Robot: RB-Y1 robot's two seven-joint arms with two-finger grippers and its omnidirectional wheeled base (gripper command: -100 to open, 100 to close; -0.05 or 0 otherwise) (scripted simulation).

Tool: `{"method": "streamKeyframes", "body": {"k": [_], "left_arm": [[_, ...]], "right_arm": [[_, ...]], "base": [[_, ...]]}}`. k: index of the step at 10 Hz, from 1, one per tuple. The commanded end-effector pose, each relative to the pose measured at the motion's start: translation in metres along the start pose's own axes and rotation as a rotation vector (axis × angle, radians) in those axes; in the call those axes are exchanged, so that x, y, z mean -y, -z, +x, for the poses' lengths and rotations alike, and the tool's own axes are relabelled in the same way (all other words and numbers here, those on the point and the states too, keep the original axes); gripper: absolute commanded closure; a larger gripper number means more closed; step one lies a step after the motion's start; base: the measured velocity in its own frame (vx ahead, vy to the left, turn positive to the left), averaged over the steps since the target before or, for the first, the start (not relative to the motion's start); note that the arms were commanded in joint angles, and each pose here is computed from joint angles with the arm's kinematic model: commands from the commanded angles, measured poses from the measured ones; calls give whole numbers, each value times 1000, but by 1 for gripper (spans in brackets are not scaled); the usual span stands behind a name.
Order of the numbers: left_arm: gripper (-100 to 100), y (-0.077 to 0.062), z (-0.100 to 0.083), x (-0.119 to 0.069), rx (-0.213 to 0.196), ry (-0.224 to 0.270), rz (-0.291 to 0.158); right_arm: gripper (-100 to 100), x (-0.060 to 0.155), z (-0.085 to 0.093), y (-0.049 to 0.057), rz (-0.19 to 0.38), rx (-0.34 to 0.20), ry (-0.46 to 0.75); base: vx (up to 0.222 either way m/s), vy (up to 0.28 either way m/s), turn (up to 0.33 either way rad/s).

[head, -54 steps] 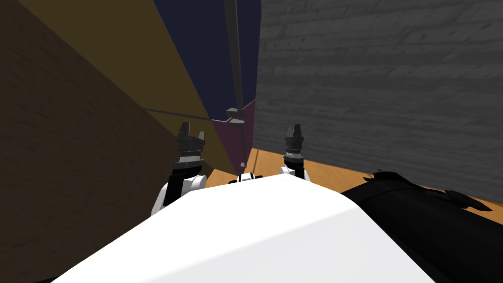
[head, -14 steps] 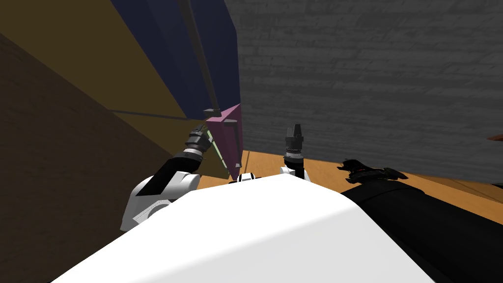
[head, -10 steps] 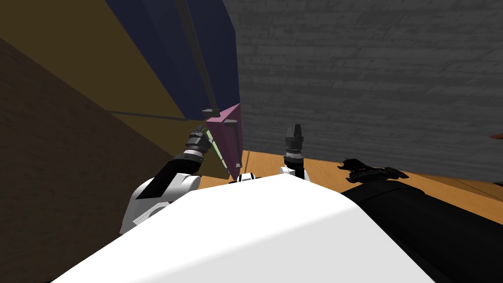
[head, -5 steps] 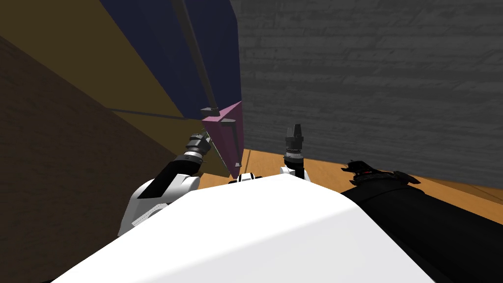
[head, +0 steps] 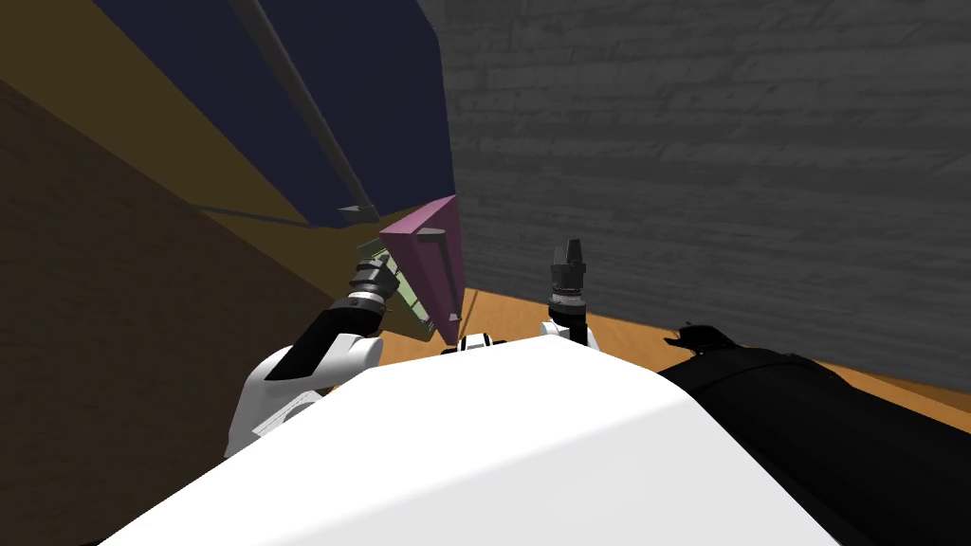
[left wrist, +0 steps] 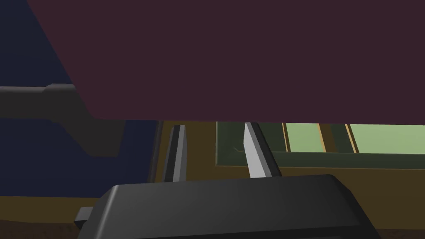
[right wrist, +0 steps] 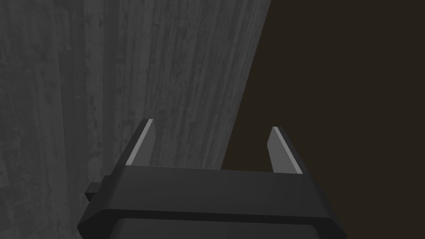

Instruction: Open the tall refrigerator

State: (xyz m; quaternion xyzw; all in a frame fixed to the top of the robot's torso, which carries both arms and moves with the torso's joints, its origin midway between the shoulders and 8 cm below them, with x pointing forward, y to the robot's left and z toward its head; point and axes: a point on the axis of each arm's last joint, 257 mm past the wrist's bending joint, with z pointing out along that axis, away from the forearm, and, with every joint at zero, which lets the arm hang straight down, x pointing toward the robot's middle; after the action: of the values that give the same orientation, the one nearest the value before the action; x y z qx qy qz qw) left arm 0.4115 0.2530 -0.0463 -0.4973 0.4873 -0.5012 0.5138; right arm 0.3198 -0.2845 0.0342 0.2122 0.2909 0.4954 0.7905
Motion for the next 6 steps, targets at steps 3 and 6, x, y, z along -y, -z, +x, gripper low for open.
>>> {"method": "streamKeyframes", "body": {"k": [3,6], "left_arm": [[100,-3,-21,21,65,-5,59],[100,-3,-36,24,108,-9,68]], "right_arm": [[0,0,0,0,0,0,0],[0,0,0,0,0,0,0]], "base": [[-7,-337,103],[3,-318,76]]}}
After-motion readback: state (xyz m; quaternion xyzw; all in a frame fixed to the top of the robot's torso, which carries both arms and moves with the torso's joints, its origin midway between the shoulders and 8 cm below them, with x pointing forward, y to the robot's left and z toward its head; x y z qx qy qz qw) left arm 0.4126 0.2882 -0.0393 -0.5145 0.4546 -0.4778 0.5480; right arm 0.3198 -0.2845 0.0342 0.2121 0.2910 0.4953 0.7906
